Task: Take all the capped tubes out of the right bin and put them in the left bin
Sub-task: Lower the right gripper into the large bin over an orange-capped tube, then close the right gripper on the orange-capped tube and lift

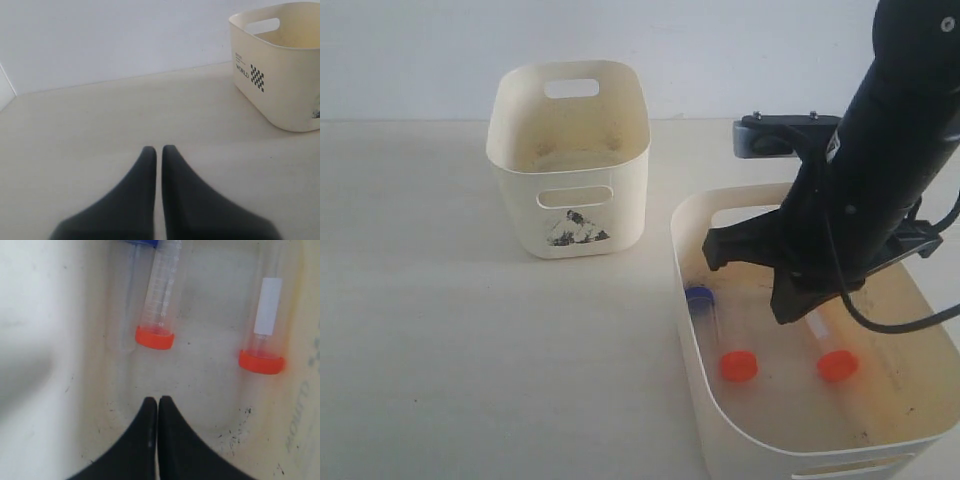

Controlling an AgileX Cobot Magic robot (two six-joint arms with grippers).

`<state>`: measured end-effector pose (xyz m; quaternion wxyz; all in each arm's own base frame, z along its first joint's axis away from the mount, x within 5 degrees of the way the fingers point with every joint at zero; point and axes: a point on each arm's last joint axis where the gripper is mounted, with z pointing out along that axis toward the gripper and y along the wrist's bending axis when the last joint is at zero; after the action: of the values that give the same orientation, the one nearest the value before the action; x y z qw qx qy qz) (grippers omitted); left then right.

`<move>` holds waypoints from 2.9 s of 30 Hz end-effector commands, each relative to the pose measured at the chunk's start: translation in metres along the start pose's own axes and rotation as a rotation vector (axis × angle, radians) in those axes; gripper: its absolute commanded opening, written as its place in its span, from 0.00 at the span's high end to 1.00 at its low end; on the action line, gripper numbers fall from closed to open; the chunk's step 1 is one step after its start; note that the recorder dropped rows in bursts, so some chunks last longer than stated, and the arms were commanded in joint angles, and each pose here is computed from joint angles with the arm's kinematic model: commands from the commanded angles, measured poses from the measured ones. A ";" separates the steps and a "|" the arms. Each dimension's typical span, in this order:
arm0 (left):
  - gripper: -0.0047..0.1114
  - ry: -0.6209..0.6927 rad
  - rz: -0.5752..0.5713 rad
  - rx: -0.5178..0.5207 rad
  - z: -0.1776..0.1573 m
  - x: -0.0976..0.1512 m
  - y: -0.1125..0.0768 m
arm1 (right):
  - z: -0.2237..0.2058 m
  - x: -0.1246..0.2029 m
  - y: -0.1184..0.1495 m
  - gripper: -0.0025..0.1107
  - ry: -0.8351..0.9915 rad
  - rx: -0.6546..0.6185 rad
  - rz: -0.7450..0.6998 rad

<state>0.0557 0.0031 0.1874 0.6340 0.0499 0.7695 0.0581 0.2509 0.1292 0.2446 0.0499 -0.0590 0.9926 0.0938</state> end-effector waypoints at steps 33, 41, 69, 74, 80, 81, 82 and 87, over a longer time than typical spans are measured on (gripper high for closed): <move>0.92 -0.015 -0.013 -0.002 -0.001 -0.002 0.000 | 0.034 -0.019 0.000 0.98 -0.021 0.000 -0.025; 0.92 -0.015 -0.013 -0.002 -0.001 -0.002 0.000 | 0.049 -0.020 -0.003 0.98 0.030 0.028 -0.054; 0.92 -0.015 -0.013 -0.002 -0.001 -0.002 0.000 | 0.061 -0.015 -0.009 0.93 0.006 0.047 -0.046; 0.92 -0.015 -0.013 -0.002 -0.001 -0.002 0.000 | 0.061 -0.015 -0.009 0.60 0.000 0.045 -0.046; 0.92 -0.015 -0.013 -0.002 -0.001 -0.002 0.000 | 0.061 -0.019 -0.008 0.53 -0.041 0.034 -0.010; 0.92 -0.015 -0.013 -0.002 -0.001 -0.002 0.000 | 0.061 -0.020 -0.008 0.53 -0.052 0.031 -0.008; 0.92 -0.015 -0.013 -0.002 -0.001 -0.002 0.000 | 0.061 -0.022 -0.007 0.53 -0.072 0.027 -0.002; 0.92 -0.015 -0.013 -0.002 -0.001 -0.002 0.000 | 0.070 -0.024 -0.008 0.53 -0.063 0.028 0.004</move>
<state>0.0557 0.0031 0.1874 0.6340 0.0499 0.7695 0.0581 0.2795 0.1379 0.1834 0.0865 -0.0569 0.9911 0.0841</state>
